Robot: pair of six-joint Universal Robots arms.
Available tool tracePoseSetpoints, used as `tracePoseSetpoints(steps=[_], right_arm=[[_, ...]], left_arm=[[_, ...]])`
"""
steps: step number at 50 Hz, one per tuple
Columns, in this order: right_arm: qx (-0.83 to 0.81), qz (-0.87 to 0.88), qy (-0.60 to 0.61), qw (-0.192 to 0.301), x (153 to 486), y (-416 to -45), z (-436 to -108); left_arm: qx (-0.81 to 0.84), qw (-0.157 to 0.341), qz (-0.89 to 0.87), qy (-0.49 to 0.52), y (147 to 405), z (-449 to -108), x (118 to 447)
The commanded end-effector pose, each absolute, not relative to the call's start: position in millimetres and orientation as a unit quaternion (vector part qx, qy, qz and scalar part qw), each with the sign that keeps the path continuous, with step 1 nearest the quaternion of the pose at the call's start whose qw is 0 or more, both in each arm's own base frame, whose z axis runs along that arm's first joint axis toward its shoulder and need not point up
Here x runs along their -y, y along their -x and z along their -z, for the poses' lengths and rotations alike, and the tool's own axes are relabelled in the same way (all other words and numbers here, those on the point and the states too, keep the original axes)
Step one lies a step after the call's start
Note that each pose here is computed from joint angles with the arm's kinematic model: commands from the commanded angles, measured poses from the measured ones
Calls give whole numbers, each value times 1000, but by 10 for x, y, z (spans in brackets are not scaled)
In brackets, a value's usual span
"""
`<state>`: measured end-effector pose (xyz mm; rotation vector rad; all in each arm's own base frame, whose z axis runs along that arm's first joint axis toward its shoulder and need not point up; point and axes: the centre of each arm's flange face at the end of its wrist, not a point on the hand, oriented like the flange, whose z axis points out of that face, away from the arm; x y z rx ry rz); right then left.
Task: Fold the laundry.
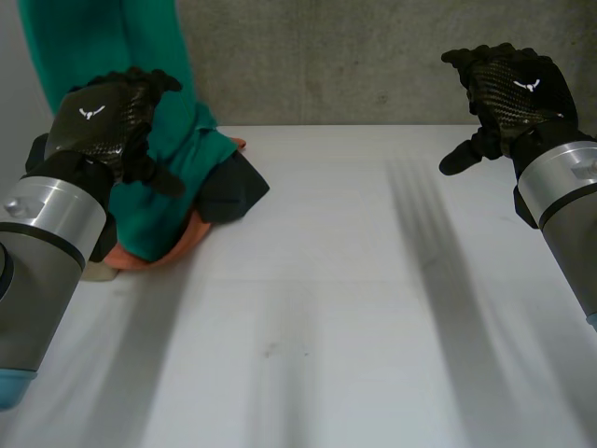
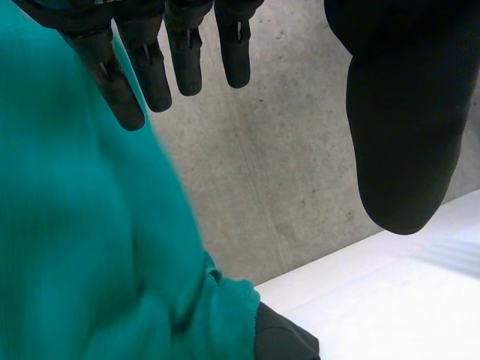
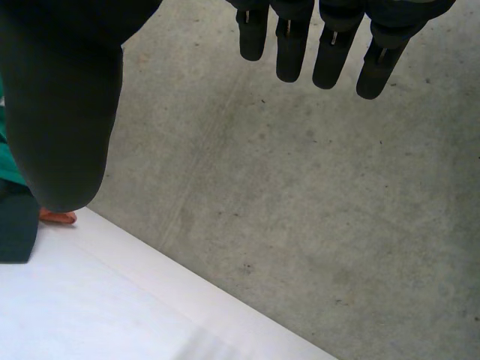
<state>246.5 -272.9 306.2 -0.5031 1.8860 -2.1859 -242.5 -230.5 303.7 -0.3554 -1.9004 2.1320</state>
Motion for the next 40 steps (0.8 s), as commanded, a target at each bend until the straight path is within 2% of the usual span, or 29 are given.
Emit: tracePoseSetpoints(steps=[1,21,25,26,29,30,33,34,38,40], right_arm=[[-641,741,172,106,2722,-2469,-3054],[-641,740,175,101,2725,-2464,-3060],[-640,740,186,90,2720,-2468,-3047],[-640,740,188,88,2720,-2468,-3047],[-641,739,190,84,2721,-2467,-3041],[-641,739,190,84,2720,-2467,-3036],[-642,737,192,85,2712,-2471,-3025],[-642,737,192,84,2713,-2469,-3025],[-645,735,193,84,2705,-2468,-2997],[-645,734,193,84,2707,-2469,-2992]], left_arm=[[656,132,-733,123,2426,-3027,2303],[650,125,-739,125,2434,-3054,2348],[634,75,-755,147,2441,-3030,2585],[632,38,-755,170,2450,-2939,2732],[626,-21,-751,211,2463,-2781,2947],[616,-61,-751,232,2453,-2702,3101],[596,-115,-754,252,2424,-2607,3345],[587,-148,-753,259,2374,-2509,3535],[577,-197,-746,267,2286,-2253,3927],[578,-203,-745,264,2269,-2189,4040]])
